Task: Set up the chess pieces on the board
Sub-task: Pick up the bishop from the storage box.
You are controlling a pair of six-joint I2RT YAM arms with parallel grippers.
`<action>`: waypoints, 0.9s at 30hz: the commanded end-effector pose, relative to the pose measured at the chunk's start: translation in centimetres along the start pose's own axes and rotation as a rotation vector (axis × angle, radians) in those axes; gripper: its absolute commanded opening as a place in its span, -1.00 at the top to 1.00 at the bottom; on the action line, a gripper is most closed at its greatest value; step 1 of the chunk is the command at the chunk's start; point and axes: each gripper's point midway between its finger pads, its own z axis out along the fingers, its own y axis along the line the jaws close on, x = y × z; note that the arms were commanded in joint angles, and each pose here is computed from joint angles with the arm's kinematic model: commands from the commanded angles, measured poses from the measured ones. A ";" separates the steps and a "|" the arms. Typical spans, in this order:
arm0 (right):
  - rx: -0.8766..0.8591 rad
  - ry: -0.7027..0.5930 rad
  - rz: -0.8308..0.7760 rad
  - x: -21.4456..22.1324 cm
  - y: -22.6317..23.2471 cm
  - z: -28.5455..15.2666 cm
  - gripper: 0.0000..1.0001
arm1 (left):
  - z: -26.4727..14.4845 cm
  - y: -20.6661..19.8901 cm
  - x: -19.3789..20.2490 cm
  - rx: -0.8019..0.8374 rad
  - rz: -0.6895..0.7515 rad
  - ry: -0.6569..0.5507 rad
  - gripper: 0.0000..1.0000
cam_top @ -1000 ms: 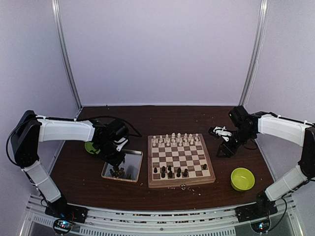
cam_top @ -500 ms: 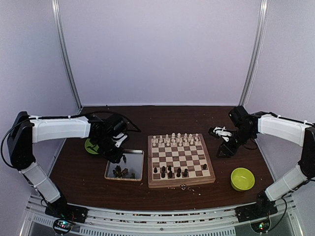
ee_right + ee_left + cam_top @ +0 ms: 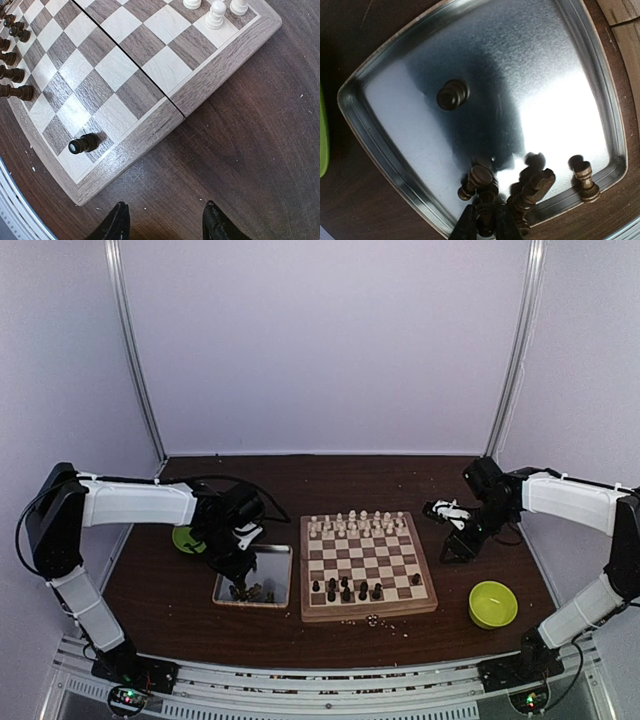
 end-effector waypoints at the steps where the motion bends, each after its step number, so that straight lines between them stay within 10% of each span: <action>1: -0.005 -0.009 -0.003 -0.4 -0.1 -0.4 0.00 | 0.9 -0.4 0.3 0.016 0.010 0.021 0.82; 27: -0.019 0.005 0.003 -0.2 0.0 0.0 -0.03 | -3.4 -4.4 -5.8 0.598 -0.082 -0.379 1.00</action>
